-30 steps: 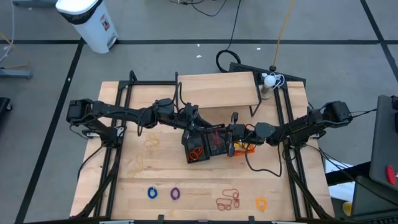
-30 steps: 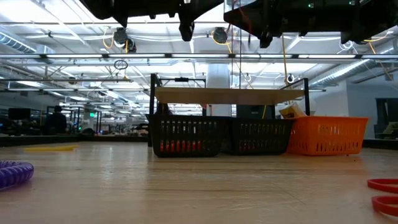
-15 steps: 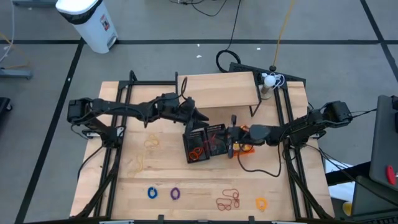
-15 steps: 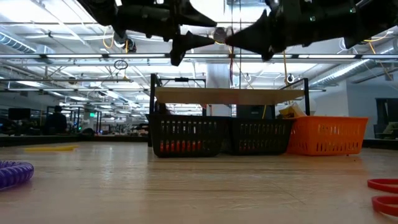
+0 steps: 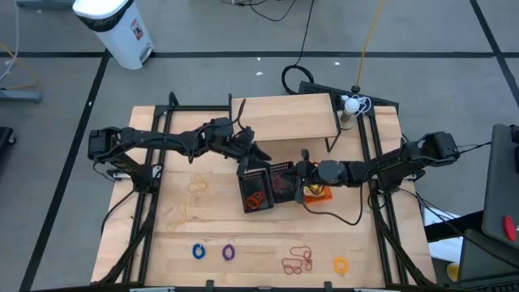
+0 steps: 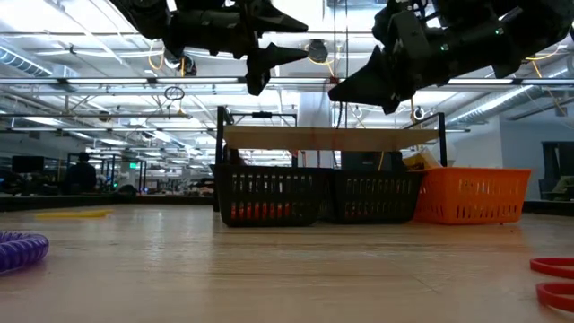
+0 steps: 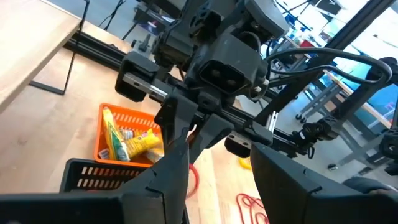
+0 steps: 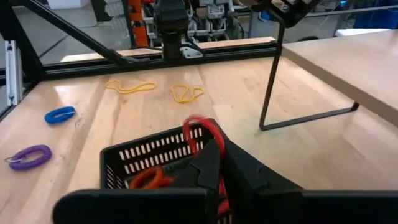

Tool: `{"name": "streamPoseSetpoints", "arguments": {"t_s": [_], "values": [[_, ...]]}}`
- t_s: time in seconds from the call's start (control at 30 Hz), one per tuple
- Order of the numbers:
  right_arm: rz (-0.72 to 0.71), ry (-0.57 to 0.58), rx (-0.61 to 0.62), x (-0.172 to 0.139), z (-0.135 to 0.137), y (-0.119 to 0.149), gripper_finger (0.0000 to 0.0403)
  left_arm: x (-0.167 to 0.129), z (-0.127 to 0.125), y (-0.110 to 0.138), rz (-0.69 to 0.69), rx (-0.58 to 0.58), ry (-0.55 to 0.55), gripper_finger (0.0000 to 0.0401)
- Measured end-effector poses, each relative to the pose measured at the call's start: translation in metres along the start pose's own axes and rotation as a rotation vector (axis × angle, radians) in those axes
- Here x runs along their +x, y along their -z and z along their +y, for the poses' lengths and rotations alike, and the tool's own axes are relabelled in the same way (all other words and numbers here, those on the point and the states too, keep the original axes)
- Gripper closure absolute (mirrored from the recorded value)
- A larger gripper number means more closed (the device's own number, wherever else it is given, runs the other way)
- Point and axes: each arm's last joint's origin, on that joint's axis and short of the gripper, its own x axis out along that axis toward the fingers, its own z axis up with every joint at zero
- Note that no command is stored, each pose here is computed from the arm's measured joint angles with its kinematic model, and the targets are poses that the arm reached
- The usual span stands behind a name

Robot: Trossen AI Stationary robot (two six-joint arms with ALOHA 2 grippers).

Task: Pick & Place Office Desk Supplies
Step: Put the orange rubber band into the right black bin, then put the yellow spiral keychain tie into the left black bin

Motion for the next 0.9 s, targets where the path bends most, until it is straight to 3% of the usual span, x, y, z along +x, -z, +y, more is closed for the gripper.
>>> {"name": "streamPoseSetpoints", "arguments": {"t_s": [0.53, 0.77, 0.9], "values": [[-0.001, -0.017, 0.034, 0.0, 0.0004, -0.0002, 0.0293, 0.0001, -0.0002, 0.0002, 0.001, -0.001, 0.0, 0.0231], [-0.03, -0.02, 0.027, 0.0, 0.0007, -0.0032, 0.0274, 0.0004, 0.0018, -0.0003, -0.038, -0.01, -0.09, 0.0231], [-0.04, -0.025, 0.007, -0.0008, 0.0019, -0.0044, 0.0273, 0.0006, -0.0008, 0.0023, 0.024, -0.043, 0.009, 0.0231]]}}
